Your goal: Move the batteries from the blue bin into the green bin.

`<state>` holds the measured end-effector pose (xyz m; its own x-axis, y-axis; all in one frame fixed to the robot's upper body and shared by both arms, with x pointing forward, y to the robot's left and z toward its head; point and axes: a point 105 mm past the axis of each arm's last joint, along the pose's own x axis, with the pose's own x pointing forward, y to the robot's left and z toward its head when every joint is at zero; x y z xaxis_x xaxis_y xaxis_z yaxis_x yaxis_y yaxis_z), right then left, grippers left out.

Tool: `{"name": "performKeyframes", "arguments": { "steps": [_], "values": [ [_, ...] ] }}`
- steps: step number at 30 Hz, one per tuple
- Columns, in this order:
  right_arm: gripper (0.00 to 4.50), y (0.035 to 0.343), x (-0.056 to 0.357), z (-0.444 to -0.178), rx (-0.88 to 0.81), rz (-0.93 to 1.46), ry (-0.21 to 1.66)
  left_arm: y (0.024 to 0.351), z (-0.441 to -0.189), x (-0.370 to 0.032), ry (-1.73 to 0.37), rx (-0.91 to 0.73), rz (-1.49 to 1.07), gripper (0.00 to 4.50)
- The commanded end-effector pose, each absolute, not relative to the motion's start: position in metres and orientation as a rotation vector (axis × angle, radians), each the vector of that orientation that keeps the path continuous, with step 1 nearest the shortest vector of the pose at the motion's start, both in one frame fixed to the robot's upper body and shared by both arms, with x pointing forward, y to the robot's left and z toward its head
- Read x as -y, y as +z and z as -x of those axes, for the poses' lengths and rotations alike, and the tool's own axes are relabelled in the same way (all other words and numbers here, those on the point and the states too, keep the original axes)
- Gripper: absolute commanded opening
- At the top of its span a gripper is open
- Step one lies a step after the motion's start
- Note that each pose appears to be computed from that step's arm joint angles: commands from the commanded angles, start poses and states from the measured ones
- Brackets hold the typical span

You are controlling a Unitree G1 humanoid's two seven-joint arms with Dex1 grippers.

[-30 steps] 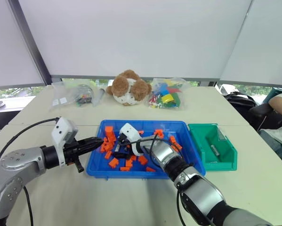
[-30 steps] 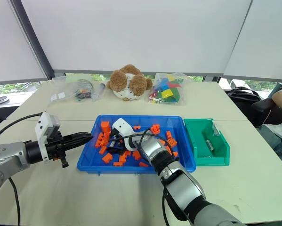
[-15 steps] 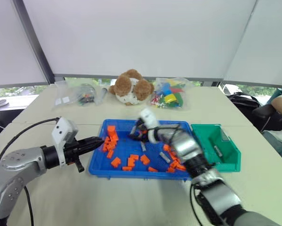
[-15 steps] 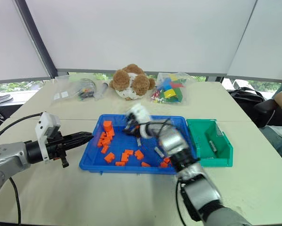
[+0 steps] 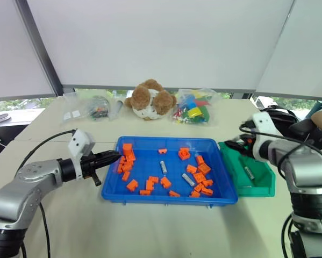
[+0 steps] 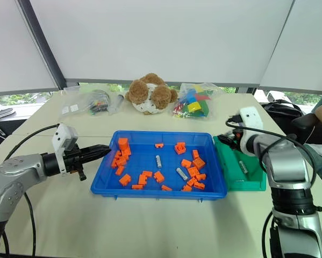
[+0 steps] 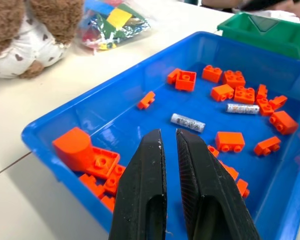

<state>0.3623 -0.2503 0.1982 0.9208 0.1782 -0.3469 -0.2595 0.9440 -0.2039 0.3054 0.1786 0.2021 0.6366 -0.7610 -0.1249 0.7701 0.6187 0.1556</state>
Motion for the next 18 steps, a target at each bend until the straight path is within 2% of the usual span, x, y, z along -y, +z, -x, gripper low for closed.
{"name": "performKeyframes", "arguments": {
  "steps": [1,8,18],
  "values": [
    [2.2,0.209,0.267,-0.355,-0.294,0.234,0.17,0.212,-0.306,-0.175,-0.9,-0.002,-0.233,0.43],
    [2.2,0.187,0.281,-0.345,-0.367,0.234,0.135,0.214,-0.308,-0.172,-0.926,0.002,-0.235,0.43],
    [2.2,0.171,0.283,-0.336,-0.429,0.241,0.166,0.242,-0.287,-0.154,-1.102,0.066,-0.156,0.43]
  ]
}}
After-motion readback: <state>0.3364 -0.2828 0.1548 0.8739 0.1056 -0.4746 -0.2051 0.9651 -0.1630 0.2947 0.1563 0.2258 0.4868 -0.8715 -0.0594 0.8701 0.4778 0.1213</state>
